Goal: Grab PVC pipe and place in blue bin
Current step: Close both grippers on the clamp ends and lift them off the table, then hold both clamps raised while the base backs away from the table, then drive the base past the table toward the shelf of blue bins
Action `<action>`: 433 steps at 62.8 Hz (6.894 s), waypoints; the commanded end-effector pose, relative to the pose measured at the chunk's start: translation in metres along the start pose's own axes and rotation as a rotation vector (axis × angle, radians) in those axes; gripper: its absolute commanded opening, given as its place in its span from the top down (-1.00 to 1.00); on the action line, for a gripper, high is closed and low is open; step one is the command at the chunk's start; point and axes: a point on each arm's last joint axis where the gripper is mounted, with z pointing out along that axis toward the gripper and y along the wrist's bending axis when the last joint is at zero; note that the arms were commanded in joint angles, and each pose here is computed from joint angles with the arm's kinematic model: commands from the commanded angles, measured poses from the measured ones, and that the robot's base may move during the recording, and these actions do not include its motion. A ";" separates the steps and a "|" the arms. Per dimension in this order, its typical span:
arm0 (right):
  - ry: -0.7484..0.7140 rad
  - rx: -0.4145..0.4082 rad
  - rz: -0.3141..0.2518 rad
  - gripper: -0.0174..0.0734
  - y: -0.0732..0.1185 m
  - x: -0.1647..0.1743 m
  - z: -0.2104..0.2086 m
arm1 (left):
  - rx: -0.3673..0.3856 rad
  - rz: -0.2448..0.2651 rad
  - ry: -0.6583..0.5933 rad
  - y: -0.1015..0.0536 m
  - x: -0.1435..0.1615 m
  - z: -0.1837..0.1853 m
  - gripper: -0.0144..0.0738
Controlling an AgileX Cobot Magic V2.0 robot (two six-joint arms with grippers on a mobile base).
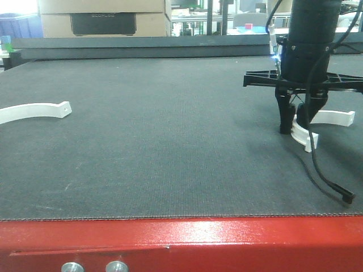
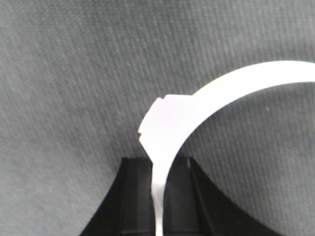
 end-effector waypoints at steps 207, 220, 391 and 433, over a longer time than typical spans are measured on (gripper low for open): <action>-0.854 -0.193 -0.521 0.99 -0.048 0.129 -0.257 | 0.064 -0.002 -0.159 -0.034 -0.054 -0.021 0.92; -0.993 -0.269 -0.556 0.99 -0.079 0.167 -0.231 | 0.076 -0.008 -0.263 -0.028 -0.033 -0.035 0.92; -1.333 -0.438 -0.512 0.99 -0.160 0.260 -0.241 | 0.118 -0.004 -0.516 -0.027 -0.029 -0.083 0.92; -1.333 -0.438 -0.512 0.99 -0.160 0.260 -0.241 | 0.119 -0.004 -0.519 -0.027 -0.029 -0.083 0.92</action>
